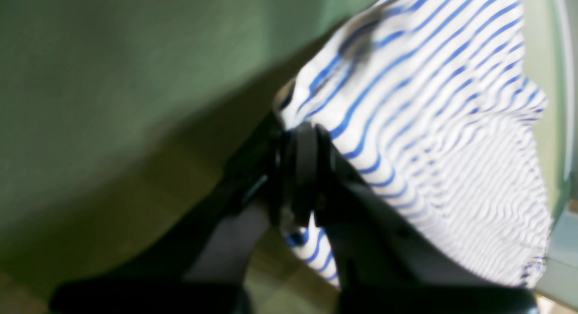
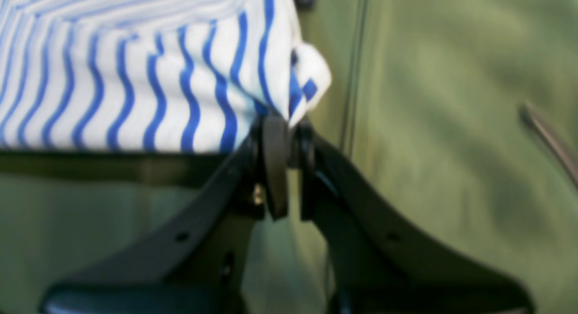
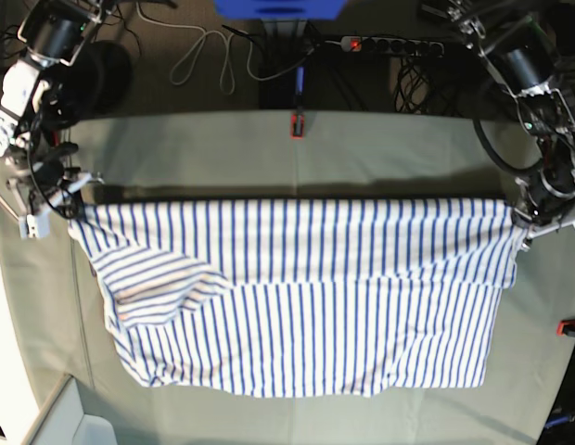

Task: Layout the t-shirt on the table in an organized manner, then fold the t-shirt properly
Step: 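Grasp the folded edge with both grippers and drag it away from the hem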

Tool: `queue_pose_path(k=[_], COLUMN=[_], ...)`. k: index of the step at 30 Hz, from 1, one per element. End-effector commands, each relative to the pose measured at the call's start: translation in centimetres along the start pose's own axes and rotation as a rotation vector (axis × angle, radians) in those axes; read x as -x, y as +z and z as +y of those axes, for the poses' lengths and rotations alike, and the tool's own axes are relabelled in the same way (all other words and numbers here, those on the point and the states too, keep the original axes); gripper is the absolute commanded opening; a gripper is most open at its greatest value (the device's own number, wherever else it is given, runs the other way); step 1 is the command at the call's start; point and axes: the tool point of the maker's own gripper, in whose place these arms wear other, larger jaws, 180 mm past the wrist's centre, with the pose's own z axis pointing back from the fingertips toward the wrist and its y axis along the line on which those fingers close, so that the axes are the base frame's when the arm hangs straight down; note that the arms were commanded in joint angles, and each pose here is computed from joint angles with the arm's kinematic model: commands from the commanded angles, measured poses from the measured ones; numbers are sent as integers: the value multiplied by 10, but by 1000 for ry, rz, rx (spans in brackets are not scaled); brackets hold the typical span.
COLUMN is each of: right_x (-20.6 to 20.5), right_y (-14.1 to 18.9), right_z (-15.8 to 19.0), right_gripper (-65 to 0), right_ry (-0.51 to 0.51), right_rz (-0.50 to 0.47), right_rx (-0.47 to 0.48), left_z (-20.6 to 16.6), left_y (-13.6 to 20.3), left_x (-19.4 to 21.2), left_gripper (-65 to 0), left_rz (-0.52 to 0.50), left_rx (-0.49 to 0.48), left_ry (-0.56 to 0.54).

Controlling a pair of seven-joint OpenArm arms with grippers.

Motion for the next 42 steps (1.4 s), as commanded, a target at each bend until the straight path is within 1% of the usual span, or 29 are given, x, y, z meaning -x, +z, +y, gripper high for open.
queue_pose_path(k=[1, 5, 9, 12, 16, 21, 23, 28, 29, 32, 36, 37, 39, 42], right_x=[-12, 18, 39, 45, 54, 64, 65, 63, 63, 63, 63, 63, 62, 60], right_y=[7, 23, 33, 45, 58, 63, 64, 63, 63, 63, 63, 63, 63, 63], right_z=[-4, -4, 4, 12, 19, 20, 20, 20, 20, 20, 21, 21, 21, 20], right_gripper=[-650, -650, -650, -650, -650, -650, -650, -650, -638, -574, -458, -432, -387, -363], right_ry=[17, 23, 16, 17, 9, 7, 6, 4, 4, 4, 4, 5, 7, 6], right_rz=[-45, 7, 36, -2, -43, -35, -34, -37, -37, -37, -37, -38, -41, -45], right_rx=[4, 18, 15, 12, 6, 4, 4, 5, 5, 5, 3, 4, 4, 5], left_z=[1, 21, 33, 36, 45, 55, 64, 66, 66, 68, 69, 69, 68, 67], left_y=[6, 9, 26, 42, 50, 49, 52, 54, 54, 55, 53, 53, 53, 53], left_x=[-19, -8, -10, -11, -2, 5, 11, 14, 14, 10, 10, 10, 11, 11], left_gripper=[-650, -650, -650, -650, -650, -646, -645, -645, -646, -646, -638, -620, -557, -399], left_rz=[-54, -33, -60, -86, -81, -62, -49, -42, -43, -49, -44, -44, -43, -44], left_rx=[-1, -39, -58, -63, -78, -96, -116, -125, -126, -127, -132, -133, -132, -128], left_ry=[-14, -21, -67, -115, -122, -118, -123, -138, -139, -136, -143, -142, -143, -143])
